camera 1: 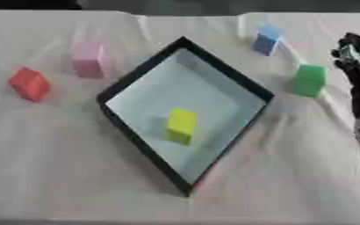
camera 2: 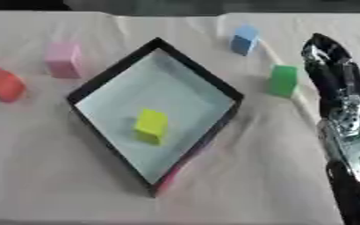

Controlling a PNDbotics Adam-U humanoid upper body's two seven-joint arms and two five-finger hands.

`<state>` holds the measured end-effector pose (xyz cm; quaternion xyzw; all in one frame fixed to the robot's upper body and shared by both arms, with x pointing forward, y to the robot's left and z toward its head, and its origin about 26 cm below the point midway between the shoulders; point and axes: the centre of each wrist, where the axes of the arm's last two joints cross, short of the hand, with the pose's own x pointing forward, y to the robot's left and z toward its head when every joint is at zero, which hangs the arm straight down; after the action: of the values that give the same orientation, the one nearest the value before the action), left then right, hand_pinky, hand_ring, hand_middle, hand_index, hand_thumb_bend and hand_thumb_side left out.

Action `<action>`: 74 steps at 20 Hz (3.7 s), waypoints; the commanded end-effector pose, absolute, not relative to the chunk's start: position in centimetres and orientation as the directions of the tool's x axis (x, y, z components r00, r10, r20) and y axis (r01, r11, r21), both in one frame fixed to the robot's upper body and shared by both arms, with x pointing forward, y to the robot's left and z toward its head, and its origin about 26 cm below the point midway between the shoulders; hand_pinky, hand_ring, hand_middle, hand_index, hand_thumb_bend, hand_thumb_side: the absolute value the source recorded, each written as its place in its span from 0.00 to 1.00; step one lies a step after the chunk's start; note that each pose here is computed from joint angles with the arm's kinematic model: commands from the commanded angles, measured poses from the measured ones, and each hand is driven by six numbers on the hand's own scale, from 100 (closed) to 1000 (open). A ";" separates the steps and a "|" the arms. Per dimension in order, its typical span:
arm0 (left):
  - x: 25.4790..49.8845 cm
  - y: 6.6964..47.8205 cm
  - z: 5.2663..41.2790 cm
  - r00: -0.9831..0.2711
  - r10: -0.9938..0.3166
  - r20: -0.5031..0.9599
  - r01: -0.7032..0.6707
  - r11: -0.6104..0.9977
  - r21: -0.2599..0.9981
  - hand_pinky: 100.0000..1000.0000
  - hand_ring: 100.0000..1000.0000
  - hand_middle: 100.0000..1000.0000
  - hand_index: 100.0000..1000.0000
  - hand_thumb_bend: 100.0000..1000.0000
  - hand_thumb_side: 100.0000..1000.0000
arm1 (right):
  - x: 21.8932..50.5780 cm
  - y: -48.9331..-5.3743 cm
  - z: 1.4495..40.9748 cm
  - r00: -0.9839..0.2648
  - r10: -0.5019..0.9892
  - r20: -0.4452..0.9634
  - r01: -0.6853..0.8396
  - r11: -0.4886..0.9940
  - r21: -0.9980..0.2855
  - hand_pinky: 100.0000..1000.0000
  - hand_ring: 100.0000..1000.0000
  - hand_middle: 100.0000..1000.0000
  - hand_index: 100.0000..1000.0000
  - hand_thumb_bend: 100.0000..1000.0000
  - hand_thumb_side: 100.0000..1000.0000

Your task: Pick up objects on the table and place them in the box.

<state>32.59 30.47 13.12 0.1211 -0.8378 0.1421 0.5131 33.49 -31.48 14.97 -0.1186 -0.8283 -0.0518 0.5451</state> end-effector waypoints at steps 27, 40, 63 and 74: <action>32.4 31.1 14.1 -0.462 -0.097 0.882 -0.349 0.934 -0.079 0.78 0.73 0.76 0.81 0.21 0.63 | 33.4 -35.8 25.5 -0.366 0.523 0.770 0.155 0.850 -0.504 0.88 0.83 0.82 0.86 0.02 0.42; 32.4 31.0 14.1 -0.455 -0.105 0.884 -0.337 0.940 -0.061 0.78 0.74 0.76 0.81 0.21 0.63 | 33.9 -37.8 31.7 -0.265 0.895 0.359 -0.228 0.304 -0.925 0.88 0.87 0.85 0.90 0.32 0.36; 32.6 30.6 13.9 -0.450 -0.101 0.887 -0.310 0.949 -0.050 0.78 0.74 0.77 0.81 0.21 0.63 | 36.5 -38.8 28.8 -0.258 0.947 0.191 -0.337 0.097 -0.937 0.86 0.84 0.80 0.84 0.41 0.18; 32.6 30.2 13.9 -0.451 -0.092 0.888 -0.295 0.954 -0.051 0.78 0.74 0.76 0.80 0.20 0.64 | 38.8 -38.2 25.4 -0.239 0.959 0.155 -0.346 0.065 -0.936 0.86 0.85 0.84 0.88 0.42 0.22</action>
<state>32.63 30.09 12.97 0.1135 -0.8374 0.1066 0.5239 38.81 -37.69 24.35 -0.2901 -0.4981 0.6123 0.5411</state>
